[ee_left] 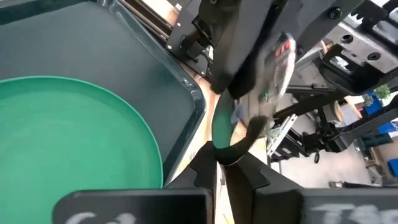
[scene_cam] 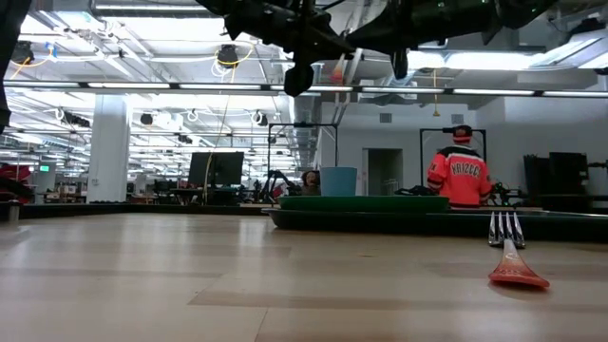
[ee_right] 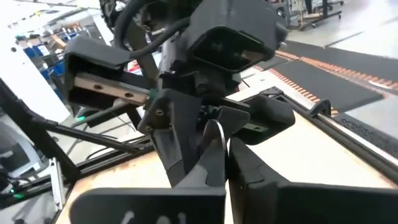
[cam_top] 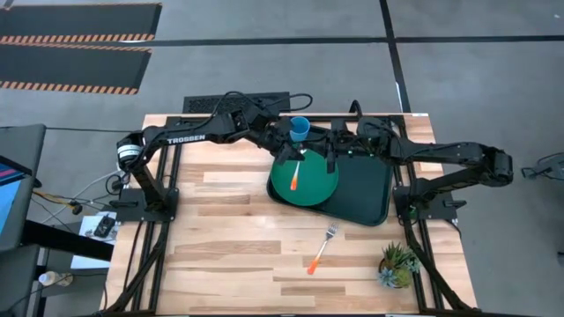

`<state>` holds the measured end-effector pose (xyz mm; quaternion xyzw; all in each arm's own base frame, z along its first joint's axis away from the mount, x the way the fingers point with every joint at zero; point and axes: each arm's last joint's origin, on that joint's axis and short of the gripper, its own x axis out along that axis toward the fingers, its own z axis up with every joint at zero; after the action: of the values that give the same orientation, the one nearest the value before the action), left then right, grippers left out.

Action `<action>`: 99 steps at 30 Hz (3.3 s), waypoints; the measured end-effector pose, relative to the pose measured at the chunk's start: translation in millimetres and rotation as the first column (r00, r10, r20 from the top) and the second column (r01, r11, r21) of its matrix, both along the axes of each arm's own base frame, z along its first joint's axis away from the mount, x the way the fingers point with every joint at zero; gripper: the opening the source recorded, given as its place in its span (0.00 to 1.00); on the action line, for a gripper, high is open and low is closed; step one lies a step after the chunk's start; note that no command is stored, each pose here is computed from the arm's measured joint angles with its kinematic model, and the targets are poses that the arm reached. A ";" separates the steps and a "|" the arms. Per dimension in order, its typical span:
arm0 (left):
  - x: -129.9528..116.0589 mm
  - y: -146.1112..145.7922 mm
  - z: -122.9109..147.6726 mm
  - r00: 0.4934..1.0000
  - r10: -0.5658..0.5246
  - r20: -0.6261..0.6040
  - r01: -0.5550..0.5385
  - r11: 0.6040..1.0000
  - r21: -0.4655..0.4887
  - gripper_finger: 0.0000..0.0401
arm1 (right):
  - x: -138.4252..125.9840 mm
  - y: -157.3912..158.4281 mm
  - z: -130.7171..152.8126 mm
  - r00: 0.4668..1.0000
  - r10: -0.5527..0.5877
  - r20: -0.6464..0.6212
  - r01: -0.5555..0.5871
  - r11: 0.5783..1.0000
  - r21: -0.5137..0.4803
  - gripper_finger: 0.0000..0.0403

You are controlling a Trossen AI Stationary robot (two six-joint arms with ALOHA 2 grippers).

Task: Pick and place plate/cup/fork/spoon on tray
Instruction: Put the orange spoon on the black tray to the right of the green plate

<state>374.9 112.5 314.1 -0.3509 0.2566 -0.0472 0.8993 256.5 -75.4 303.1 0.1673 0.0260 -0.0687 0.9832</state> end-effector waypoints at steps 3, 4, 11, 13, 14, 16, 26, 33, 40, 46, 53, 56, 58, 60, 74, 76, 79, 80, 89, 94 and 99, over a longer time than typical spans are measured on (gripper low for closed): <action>0.5 -0.7 0.2 1.000 -0.009 0.010 0.008 0.999 0.037 0.06 | -1.2 -3.7 -0.9 1.000 -0.021 -0.002 0.021 0.998 0.061 0.01; 0.6 -0.7 0.5 1.000 -0.019 0.018 0.018 0.999 0.051 0.09 | -1.9 -5.8 -1.5 1.000 -0.025 -0.005 0.025 0.996 0.083 0.01; 0.3 -3.0 1.1 0.995 -0.093 0.038 0.092 0.995 0.039 0.45 | -49.0 -32.4 1.9 0.990 -0.087 -0.110 0.106 0.978 0.181 0.01; -0.1 -2.2 1.2 0.995 -0.097 0.038 0.096 0.995 0.021 0.54 | -69.9 -35.9 0.8 0.988 -0.107 -0.114 0.128 0.973 0.193 0.00; -0.3 -1.6 1.1 0.995 -0.091 0.035 0.091 0.996 0.012 0.58 | -80.6 -36.5 -2.0 0.984 -0.126 -0.123 0.150 0.967 0.207 0.00; -0.8 0.2 1.0 0.996 -0.079 0.031 0.078 0.997 0.009 0.64 | -102.4 -34.2 -12.4 0.975 -0.164 -0.151 0.196 0.954 0.227 0.00; -3.8 12.5 0.3 1.000 0.014 0.015 -0.014 0.999 0.039 0.71 | -163.6 0.3 -100.1 0.916 -0.219 -0.337 0.355 0.833 0.424 0.00; -6.2 20.2 0.2 0.998 0.061 0.005 -0.062 0.998 0.027 0.71 | -177.4 8.6 -138.9 0.882 -0.239 -0.407 0.424 0.780 0.460 0.00; -6.5 22.0 -0.1 0.996 0.092 0.000 -0.092 0.995 0.039 0.71 | -179.4 8.0 -143.6 0.861 -0.273 -0.430 0.477 0.727 0.494 0.00; -6.5 22.1 -0.2 0.996 0.094 -0.002 -0.094 0.995 0.039 0.71 | -180.6 9.0 -142.4 0.822 -0.277 -0.498 0.551 0.608 0.571 0.00; -6.5 22.8 -0.3 0.993 0.116 -0.005 -0.116 0.992 0.052 0.71 | -184.3 9.2 -97.3 0.722 -0.295 -0.626 0.646 0.612 0.456 0.00; -6.5 23.0 -0.3 0.993 0.117 -0.005 -0.117 0.992 0.052 0.71 | -188.2 11.2 -96.5 0.634 -0.272 -0.724 0.705 0.588 0.396 0.00; -6.5 22.8 -0.3 0.993 0.117 -0.005 -0.116 0.992 0.052 0.71 | -188.1 12.0 -102.8 0.600 -0.230 -0.766 0.718 0.577 0.389 0.00; -6.5 22.9 -0.3 0.993 0.118 -0.005 -0.118 0.992 0.053 0.71 | -186.7 11.6 -108.9 0.579 -0.202 -0.790 0.724 0.572 0.385 0.00; -6.6 24.6 -0.6 0.987 0.160 -0.010 -0.159 0.984 0.080 0.71 | -171.9 -3.4 -124.1 0.497 -0.139 -0.856 0.733 0.595 0.329 0.00; -6.6 24.6 -0.6 0.987 0.160 -0.010 -0.159 0.984 0.080 0.71 | -170.5 -5.0 -126.3 0.482 -0.130 -0.867 0.740 0.591 0.322 0.00; -6.6 24.6 -0.6 0.987 0.160 -0.010 -0.159 0.984 0.080 0.71 | -168.3 -7.4 -129.0 0.466 -0.123 -0.876 0.747 0.586 0.315 0.00; -6.6 24.6 -0.6 0.987 0.160 -0.010 -0.159 0.984 0.080 0.71 | -167.7 -8.2 -129.9 0.459 -0.121 -0.880 0.748 0.587 0.309 0.00; -6.6 25.1 -0.6 0.984 0.177 -0.012 -0.175 0.980 0.090 0.71 | -162.6 -13.3 -136.8 0.430 -0.091 -0.898 0.757 0.579 0.303 0.02; -6.6 25.2 -0.6 0.984 0.180 -0.012 -0.179 0.980 0.092 0.71 | -160.0 -15.9 -142.3 0.401 -0.062 -0.914 0.766 0.571 0.297 0.05; -6.6 25.2 -0.6 0.984 0.180 -0.012 -0.178 0.980 0.092 0.71 | -157.7 -18.3 -147.2 0.378 -0.042 -0.925 0.773 0.564 0.290 0.10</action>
<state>368.3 137.8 313.5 -0.3320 0.2350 0.0492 0.9122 98.8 -93.7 156.0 0.4683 0.4759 -0.3931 0.6322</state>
